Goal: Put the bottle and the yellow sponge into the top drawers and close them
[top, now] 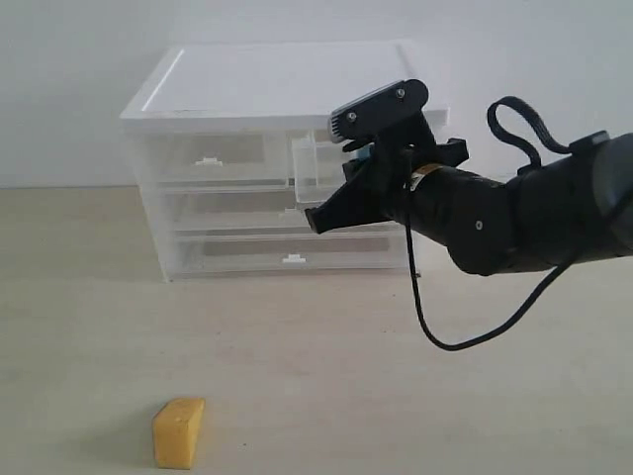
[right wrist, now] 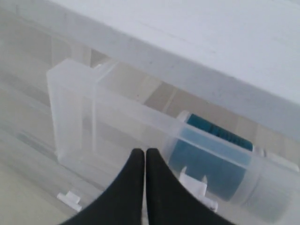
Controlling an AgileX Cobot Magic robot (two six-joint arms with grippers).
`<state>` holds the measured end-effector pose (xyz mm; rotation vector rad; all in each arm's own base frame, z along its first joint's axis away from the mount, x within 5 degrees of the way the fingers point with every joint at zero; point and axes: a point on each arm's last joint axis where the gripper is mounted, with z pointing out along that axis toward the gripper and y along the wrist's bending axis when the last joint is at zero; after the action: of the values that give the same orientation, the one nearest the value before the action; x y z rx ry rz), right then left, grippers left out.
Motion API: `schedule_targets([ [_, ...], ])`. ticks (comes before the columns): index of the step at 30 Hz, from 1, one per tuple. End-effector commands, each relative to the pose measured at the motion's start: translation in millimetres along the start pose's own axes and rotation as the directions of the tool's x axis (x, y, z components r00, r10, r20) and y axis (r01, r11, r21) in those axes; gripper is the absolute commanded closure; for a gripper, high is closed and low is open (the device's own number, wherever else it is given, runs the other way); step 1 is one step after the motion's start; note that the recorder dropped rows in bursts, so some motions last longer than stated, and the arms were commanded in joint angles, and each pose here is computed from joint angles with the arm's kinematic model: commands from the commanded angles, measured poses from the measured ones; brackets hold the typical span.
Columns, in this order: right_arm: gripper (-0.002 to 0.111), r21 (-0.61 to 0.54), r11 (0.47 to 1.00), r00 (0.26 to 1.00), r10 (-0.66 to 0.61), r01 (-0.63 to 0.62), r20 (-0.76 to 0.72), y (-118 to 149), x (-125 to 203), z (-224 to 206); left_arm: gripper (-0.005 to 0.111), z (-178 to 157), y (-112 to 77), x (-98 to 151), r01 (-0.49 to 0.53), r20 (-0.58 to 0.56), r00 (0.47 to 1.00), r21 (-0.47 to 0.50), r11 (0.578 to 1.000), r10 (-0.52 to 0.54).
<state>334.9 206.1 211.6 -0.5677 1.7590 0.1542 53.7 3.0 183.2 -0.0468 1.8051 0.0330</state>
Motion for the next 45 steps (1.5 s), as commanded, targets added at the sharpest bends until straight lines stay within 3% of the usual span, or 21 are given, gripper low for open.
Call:
schedule_targets([
  [1, 0.108, 0.075, 0.997, 0.994, 0.016, -0.024, 0.108, -10, -10, 1, 0.102, 0, -0.4, -2, 0.003, 0.011, 1.000, 0.005, 1.000, -0.003],
  [7, 0.108, 0.123, 0.992, 0.983, 0.001, -0.024, 0.181, -12, -8, 6, 0.102, 0, -0.4, -2, 0.003, 0.011, 1.000, 0.005, 1.000, -0.003],
  [15, 0.108, 0.106, 0.994, 0.990, 0.006, -0.021, 0.140, -10, -2, 9, 0.102, 0, -0.4, -2, 0.003, 0.011, 1.000, 0.005, 1.000, -0.003],
  [24, 0.108, -0.070, 0.997, 0.994, -0.034, 0.027, -0.102, -1, -4, -10, 0.102, 0, -0.4, -2, 0.003, 0.011, 1.000, 0.005, 1.000, -0.003],
  [33, 0.108, -0.190, 0.979, 0.977, -0.111, 0.077, -0.180, -4, -33, -49, 0.102, 0, -0.4, -2, 0.003, 0.011, 1.000, 0.005, 1.000, -0.003],
  [36, 0.108, -0.230, 0.969, 0.956, -0.154, 0.096, -0.250, -16, -34, -60, 0.102, 0, -0.4, -2, 0.003, 0.011, 1.000, 0.005, 1.000, -0.003],
  [41, 0.108, -0.259, 0.966, 0.884, -0.122, 0.002, -0.451, -54, -33, -71, 0.102, 0, -0.4, -2, 0.003, 0.011, 1.000, 0.005, 1.000, -0.003],
  [45, 0.108, -0.148, 0.984, 0.855, 0.011, -0.102, -0.518, -90, -34, -84, 0.102, 0, -0.4, -2, 0.003, 0.011, 1.000, 0.005, 1.000, -0.003],
])
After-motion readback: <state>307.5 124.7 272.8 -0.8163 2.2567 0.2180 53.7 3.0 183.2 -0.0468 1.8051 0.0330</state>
